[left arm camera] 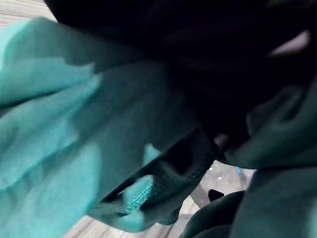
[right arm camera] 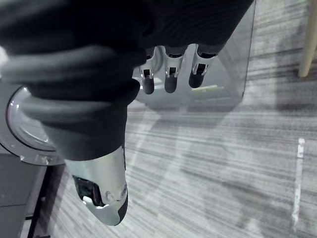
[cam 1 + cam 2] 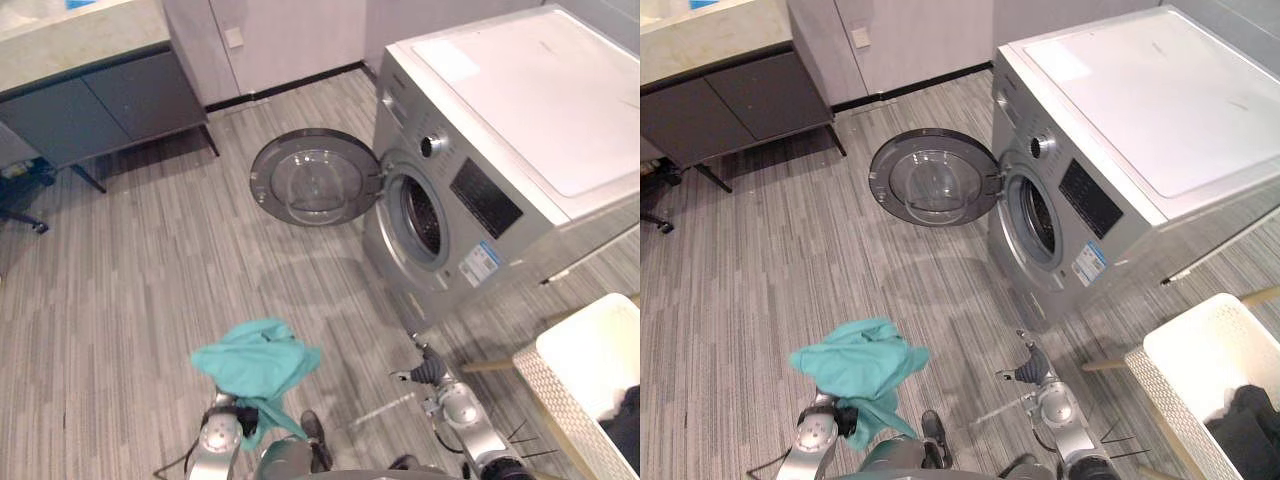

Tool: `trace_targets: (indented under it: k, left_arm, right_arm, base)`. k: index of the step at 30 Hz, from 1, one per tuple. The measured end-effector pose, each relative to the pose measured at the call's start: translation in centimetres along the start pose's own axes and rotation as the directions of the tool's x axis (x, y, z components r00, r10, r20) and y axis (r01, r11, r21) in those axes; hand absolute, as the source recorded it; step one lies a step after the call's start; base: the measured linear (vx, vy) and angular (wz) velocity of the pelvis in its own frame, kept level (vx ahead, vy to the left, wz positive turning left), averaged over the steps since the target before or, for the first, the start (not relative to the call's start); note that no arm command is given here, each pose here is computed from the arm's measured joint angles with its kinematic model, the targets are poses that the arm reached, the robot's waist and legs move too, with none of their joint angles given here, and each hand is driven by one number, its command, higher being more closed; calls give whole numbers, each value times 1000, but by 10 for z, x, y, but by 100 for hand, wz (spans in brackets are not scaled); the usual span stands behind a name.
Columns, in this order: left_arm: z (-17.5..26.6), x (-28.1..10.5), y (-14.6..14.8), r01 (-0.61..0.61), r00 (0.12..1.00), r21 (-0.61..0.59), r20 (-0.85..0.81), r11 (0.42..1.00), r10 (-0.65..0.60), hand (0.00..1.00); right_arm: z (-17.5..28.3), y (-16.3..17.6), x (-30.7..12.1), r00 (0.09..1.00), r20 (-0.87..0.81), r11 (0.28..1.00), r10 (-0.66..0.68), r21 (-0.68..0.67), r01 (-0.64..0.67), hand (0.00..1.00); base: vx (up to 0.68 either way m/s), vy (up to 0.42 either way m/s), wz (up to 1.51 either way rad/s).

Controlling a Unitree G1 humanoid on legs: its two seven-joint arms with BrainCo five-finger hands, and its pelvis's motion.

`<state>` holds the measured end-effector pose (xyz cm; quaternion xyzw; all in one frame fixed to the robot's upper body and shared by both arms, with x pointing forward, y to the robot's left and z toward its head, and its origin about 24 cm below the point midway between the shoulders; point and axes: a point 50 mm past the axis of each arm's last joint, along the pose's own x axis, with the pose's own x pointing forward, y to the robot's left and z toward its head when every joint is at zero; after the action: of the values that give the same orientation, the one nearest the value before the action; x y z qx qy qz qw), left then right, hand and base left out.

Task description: Pick up the laundry basket with both hands and put the clothes into the washing machine.

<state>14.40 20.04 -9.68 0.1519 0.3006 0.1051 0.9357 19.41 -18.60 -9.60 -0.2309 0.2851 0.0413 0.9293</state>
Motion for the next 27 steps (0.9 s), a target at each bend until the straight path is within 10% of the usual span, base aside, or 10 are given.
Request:
trace_targets:
  k: [13,27]
  left_arm:
    - [10,13,-5,65,997,104,27,992,-68,100]
    - [36,25,-27,160,980,145,99,977,-175,100]
  right_arm:
    - [0,-2,-2,999,-4,999,-34,25,34,0]
    - [7,-10,6,996,8,994,-92,51,91,0]
  base:
    - [378,-2,38]
    - [399,147,-120]
